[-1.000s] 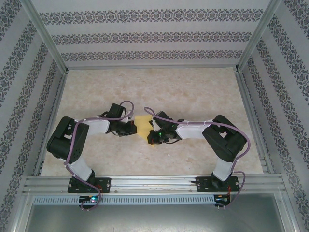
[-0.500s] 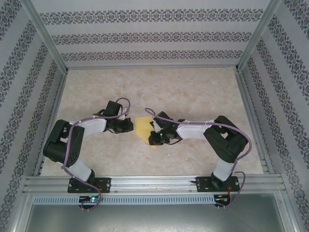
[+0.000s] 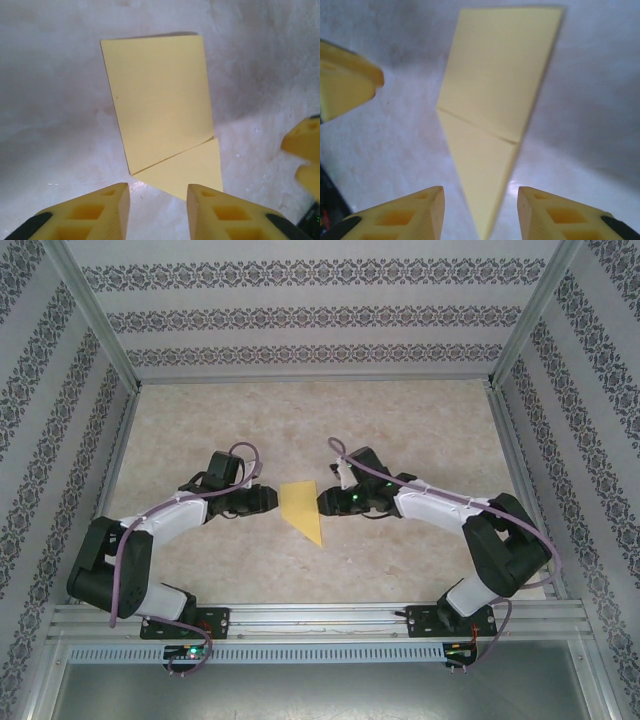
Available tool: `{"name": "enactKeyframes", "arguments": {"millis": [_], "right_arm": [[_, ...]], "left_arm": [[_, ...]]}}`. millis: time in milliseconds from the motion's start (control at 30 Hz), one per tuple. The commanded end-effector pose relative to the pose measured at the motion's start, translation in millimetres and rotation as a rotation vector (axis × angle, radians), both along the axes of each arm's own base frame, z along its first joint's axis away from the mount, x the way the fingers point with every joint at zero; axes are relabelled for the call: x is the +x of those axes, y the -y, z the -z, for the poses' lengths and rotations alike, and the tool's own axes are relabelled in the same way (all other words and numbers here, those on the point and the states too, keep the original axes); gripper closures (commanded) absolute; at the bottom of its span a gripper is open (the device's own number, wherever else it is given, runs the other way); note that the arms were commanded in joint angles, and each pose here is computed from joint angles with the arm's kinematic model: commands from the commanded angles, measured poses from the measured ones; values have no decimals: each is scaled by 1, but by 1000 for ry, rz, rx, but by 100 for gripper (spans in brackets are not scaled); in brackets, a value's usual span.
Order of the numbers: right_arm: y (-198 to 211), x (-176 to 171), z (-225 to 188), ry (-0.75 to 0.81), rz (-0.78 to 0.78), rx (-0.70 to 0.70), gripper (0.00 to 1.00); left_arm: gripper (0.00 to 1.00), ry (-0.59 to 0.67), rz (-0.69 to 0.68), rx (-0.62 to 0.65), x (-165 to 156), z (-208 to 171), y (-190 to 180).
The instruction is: Fold a paper plane with a square sheet of paper (fold left side to right side)
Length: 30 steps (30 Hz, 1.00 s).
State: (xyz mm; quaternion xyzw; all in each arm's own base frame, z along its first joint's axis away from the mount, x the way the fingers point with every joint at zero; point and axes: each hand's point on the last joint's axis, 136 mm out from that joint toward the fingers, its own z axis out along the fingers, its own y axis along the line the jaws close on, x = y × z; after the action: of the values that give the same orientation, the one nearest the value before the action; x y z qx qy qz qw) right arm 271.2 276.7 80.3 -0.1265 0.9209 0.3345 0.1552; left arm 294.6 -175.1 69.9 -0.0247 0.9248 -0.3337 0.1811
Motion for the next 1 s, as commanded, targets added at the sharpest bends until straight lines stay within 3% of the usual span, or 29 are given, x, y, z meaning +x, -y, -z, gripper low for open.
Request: {"name": "enactKeyframes", "arguments": {"millis": [0,433,967], "right_arm": [[6,-4,11,36,-82,-40,56],[-37,4,29,21,-199,10,56],[-42,3,41,-18,-208,14,57]], "left_arm": [[63,15,-22,-66,2,-5,5],[61,-20,-37,-111,6,11,13],[61,-27,-33,-93,5,14,12]]}}
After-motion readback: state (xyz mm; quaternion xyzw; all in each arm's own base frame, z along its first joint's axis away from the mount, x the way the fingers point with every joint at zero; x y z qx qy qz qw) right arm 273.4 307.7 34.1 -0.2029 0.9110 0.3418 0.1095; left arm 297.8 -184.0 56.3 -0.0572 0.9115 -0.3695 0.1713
